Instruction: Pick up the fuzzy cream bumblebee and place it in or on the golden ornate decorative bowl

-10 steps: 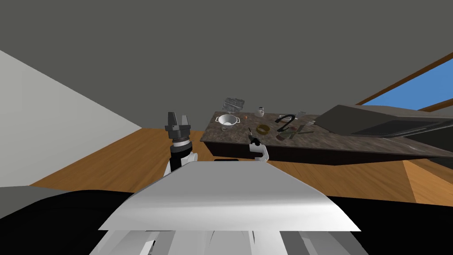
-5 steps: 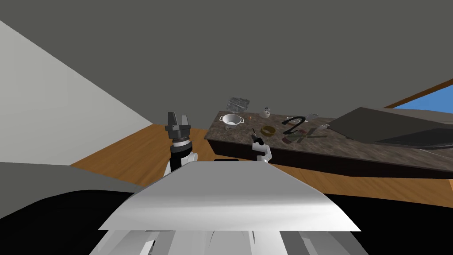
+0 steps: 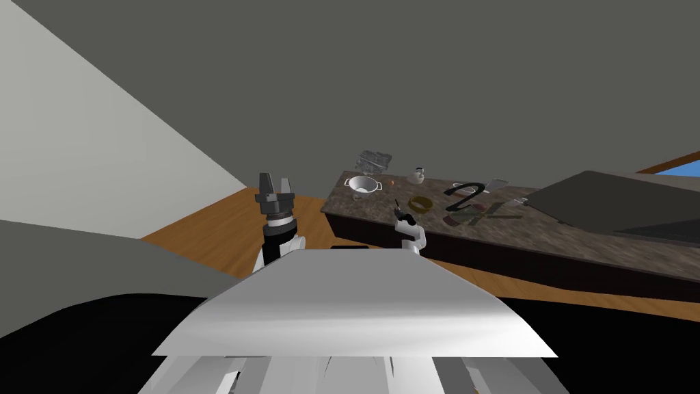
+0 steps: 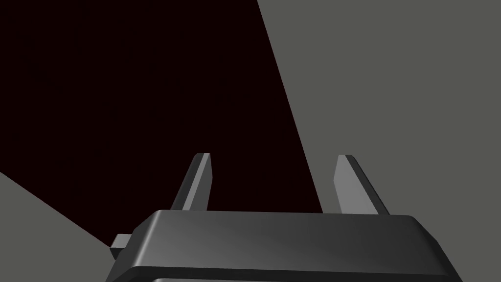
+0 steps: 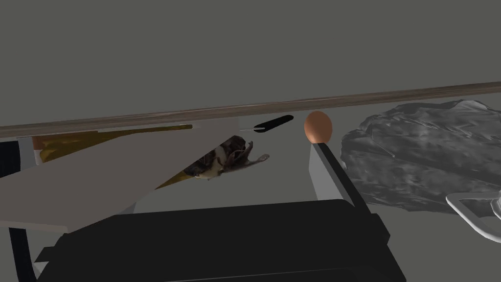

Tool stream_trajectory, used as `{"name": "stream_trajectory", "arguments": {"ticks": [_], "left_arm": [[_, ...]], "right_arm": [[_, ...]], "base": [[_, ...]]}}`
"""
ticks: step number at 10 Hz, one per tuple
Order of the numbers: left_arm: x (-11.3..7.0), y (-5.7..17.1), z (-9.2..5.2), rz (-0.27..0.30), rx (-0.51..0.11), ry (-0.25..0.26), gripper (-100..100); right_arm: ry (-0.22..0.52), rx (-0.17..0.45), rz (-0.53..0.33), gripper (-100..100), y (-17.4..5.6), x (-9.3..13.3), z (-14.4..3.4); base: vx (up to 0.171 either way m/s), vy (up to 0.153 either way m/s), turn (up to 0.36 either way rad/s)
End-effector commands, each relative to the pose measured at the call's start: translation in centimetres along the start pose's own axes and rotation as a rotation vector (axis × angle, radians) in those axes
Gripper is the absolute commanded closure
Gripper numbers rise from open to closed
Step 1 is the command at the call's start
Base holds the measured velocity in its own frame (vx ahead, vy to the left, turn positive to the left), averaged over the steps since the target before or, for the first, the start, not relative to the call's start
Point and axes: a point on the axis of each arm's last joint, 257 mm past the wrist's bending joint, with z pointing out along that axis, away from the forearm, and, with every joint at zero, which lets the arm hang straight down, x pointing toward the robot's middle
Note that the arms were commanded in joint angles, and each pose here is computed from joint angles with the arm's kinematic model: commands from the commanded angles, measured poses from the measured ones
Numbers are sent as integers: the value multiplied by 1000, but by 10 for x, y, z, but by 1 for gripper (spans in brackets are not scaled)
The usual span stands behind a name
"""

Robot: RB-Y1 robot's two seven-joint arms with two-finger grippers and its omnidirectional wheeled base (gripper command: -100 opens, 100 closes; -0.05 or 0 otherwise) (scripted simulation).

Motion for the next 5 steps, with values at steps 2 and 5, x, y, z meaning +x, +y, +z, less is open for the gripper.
{"name": "stream_trajectory", "arguments": {"ticks": [2,5], "left_arm": [[0,0,0,0,0,0,0],[0,0,0,0,0,0,0]], "right_arm": [[-2,28,17,-100,-20,-2,7],[-4,57,42,-100,-44,-5,14]], "base": [[-15,20,92],[-25,31,122]]}}
